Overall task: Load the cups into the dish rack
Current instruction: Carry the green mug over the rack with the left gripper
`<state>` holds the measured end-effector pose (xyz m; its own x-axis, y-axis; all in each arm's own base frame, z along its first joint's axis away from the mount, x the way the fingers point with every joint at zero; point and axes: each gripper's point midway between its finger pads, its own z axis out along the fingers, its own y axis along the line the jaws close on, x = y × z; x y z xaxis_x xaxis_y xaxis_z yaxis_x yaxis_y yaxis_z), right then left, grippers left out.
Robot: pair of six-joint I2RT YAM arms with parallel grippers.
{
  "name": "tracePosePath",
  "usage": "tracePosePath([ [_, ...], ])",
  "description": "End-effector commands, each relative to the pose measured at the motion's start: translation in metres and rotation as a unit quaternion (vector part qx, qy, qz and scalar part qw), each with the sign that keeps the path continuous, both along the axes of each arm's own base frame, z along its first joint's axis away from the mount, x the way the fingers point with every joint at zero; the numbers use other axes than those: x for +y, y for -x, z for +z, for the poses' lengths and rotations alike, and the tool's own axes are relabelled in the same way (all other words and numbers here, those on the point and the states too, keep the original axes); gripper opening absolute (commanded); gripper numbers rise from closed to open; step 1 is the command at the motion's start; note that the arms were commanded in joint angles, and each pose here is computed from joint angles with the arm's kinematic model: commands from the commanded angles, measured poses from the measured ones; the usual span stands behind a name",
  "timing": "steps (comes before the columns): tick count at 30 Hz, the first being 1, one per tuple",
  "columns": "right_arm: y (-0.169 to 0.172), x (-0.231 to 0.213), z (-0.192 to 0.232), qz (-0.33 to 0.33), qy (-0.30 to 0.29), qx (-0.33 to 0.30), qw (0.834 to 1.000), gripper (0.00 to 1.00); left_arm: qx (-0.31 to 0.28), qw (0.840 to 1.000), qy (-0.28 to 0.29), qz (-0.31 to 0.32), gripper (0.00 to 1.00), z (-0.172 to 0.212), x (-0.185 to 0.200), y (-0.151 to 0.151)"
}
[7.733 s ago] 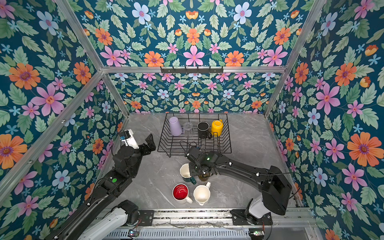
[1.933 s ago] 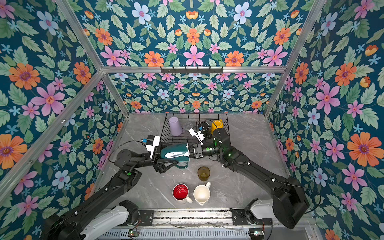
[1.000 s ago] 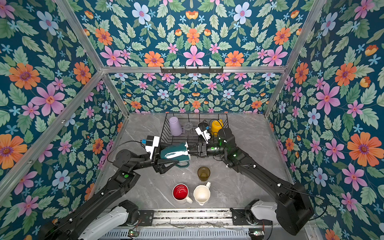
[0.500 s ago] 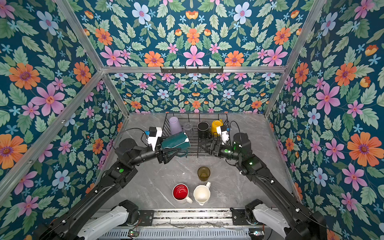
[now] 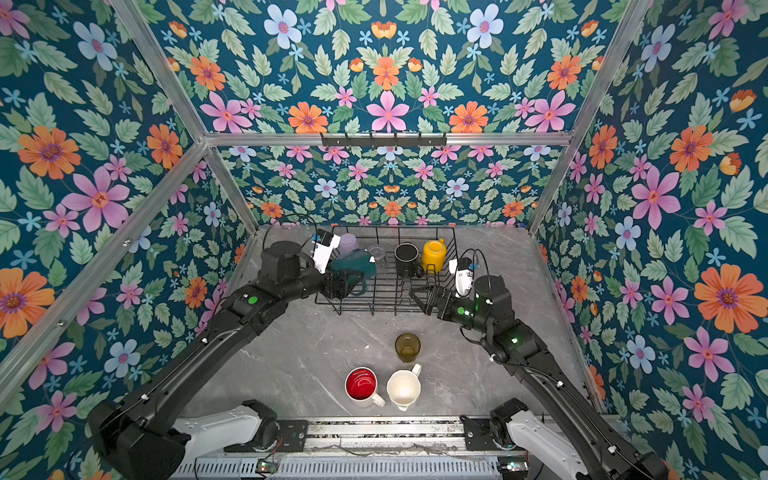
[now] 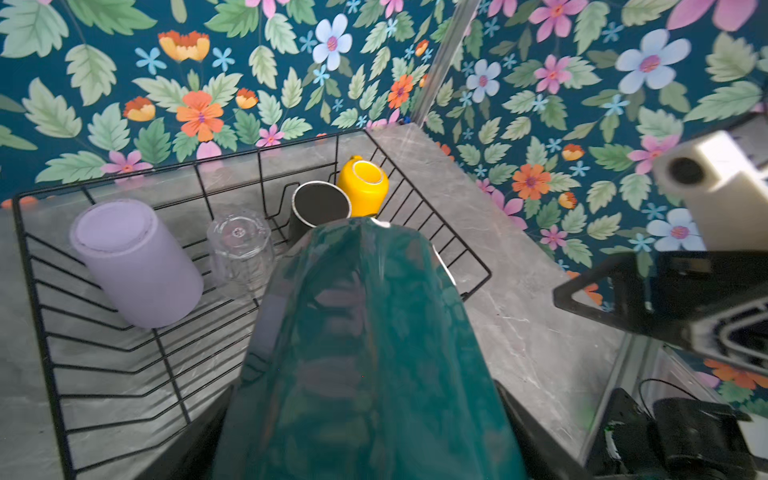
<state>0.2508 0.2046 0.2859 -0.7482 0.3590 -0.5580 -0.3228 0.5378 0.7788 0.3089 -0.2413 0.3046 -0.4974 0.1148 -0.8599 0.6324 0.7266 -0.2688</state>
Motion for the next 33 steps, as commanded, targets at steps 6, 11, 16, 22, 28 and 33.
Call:
tracePosePath([
  [6,0.001,-0.007,-0.002,-0.012,0.019,-0.014,1.000,0.99,0.024,0.993,-0.096,0.068,0.00,-0.018,0.015,-0.038],
  [11,0.001,-0.009,-0.004,-0.014,0.026,-0.015,0.999,0.99,0.042,0.987,-0.134,0.078,0.00,-0.031,0.015,-0.051],
  [16,0.000,-0.009,-0.006,-0.013,0.030,-0.017,0.999,0.99,0.070,0.980,-0.172,0.077,0.00,-0.053,0.016,-0.058],
  [22,0.000,-0.010,-0.008,-0.013,0.031,-0.017,0.999,0.99,0.090,0.969,-0.214,0.086,0.00,-0.074,0.019,-0.069],
  [28,0.002,-0.010,-0.009,-0.011,0.032,-0.018,0.999,0.99,0.106,0.959,-0.248,0.085,0.00,-0.093,0.018,-0.081],
  [33,0.003,-0.013,-0.010,-0.014,0.033,-0.019,0.999,0.99,0.124,0.950,-0.276,0.078,0.00,-0.111,0.017,-0.086],
])
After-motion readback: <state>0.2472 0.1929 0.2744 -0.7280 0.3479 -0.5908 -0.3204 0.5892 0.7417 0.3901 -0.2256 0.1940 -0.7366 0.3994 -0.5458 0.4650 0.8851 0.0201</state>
